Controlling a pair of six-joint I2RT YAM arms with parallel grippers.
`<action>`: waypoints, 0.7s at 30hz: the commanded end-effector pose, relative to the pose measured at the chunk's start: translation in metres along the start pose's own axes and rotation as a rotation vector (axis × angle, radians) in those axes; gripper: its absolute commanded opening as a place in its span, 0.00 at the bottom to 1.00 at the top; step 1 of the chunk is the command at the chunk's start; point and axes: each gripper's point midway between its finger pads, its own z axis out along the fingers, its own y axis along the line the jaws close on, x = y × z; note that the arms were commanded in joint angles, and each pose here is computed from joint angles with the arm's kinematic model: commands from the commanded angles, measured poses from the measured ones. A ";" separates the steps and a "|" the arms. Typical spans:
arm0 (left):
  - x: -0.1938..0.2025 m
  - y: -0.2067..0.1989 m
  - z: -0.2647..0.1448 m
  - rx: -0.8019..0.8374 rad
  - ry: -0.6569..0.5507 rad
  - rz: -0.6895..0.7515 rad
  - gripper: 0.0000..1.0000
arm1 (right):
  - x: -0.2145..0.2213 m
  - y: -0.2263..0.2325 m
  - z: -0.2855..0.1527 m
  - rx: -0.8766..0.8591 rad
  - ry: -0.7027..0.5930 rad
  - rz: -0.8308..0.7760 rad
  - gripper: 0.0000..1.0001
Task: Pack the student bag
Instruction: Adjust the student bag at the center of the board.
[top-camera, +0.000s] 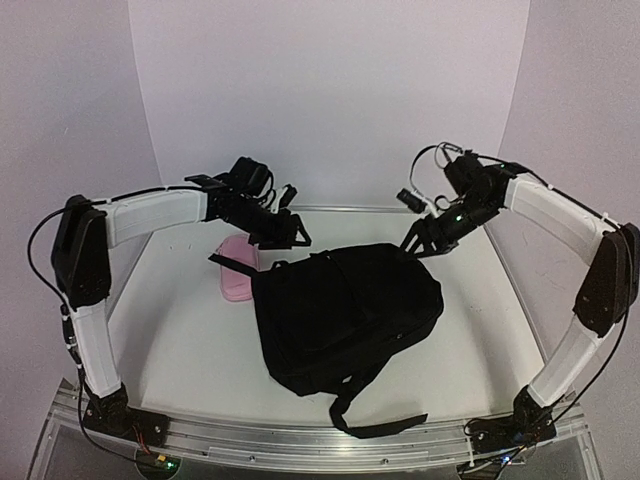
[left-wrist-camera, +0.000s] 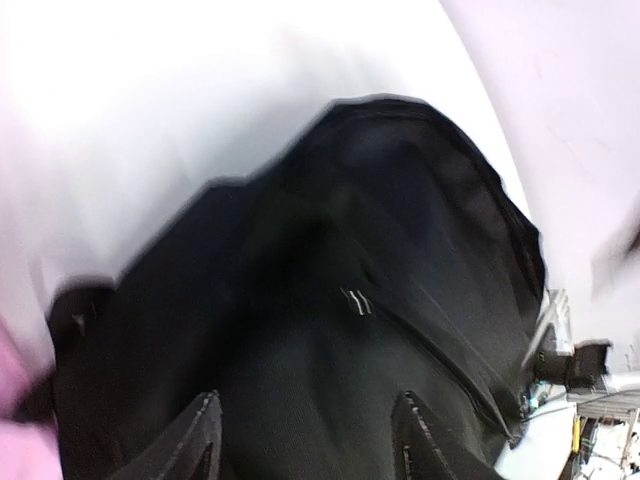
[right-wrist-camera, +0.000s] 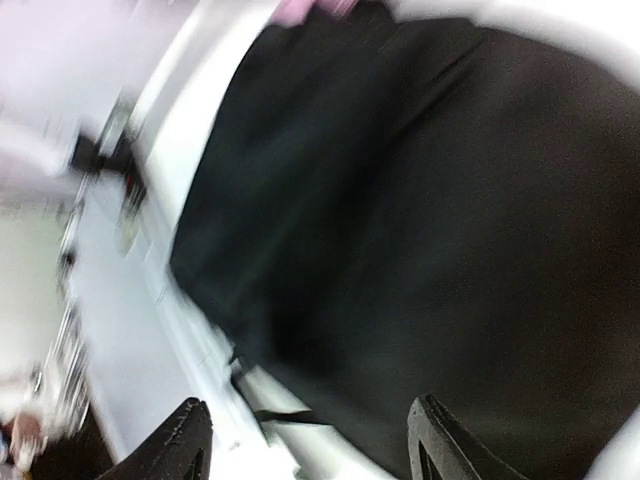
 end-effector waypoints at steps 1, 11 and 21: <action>0.039 -0.039 -0.040 0.008 -0.024 0.029 0.62 | -0.015 -0.075 -0.023 0.287 0.003 0.037 0.72; 0.148 -0.012 -0.030 -0.114 0.090 -0.169 0.71 | 0.011 -0.145 0.026 0.383 0.181 0.151 0.72; 0.145 -0.004 0.020 -0.123 0.120 -0.156 0.56 | 0.073 -0.135 0.024 0.324 0.265 0.191 0.12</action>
